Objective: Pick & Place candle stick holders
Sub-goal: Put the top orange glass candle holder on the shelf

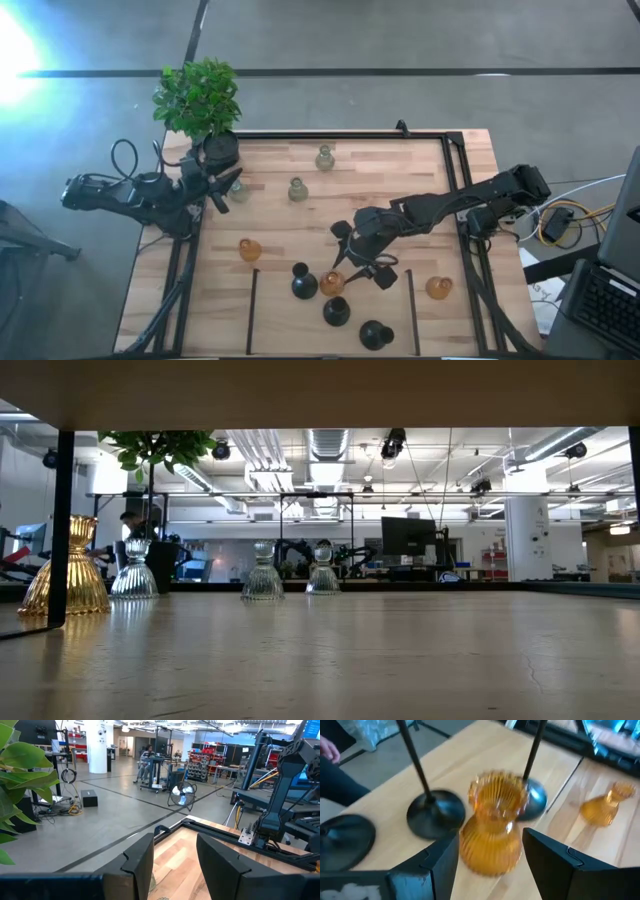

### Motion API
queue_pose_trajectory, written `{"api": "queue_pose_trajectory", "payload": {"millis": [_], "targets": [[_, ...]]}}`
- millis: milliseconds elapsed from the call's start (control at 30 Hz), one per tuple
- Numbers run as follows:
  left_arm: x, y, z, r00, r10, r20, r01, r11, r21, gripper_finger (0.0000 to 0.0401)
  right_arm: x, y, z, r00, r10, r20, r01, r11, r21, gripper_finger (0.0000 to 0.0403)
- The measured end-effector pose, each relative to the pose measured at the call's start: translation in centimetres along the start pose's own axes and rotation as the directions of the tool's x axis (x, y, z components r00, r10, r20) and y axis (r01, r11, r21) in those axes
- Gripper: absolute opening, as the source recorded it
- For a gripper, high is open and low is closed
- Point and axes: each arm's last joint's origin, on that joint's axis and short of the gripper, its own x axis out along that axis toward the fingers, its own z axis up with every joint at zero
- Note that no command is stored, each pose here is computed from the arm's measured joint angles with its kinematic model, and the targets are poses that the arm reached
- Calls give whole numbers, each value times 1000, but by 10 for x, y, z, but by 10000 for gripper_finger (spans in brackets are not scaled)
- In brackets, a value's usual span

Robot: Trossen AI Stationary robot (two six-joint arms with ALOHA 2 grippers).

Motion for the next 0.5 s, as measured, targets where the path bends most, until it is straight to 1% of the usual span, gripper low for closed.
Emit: {"api": "queue_pose_trajectory", "payload": {"millis": [133,233,300,367,500], "targets": [[0,0,0,1000,0,0,0,1000,0,154,-2,2,-7,997,17,-69,-16,1000,27,208],[0,0,0,1000,0,0,0,1000,0,154,-2,3,-8,997,20,-78,-17,999,31,189],[0,0,0,1000,0,0,0,1000,0,154,-1,2,-7,998,15,-63,-14,1000,24,163],[0,0,0,1000,0,0,0,1000,0,154,-1,2,-7,998,14,-61,-13,1000,21,129],[0,0,0,1000,0,0,0,1000,0,154,-1,1,-6,998,11,-57,-10,1000,21,43]]}}
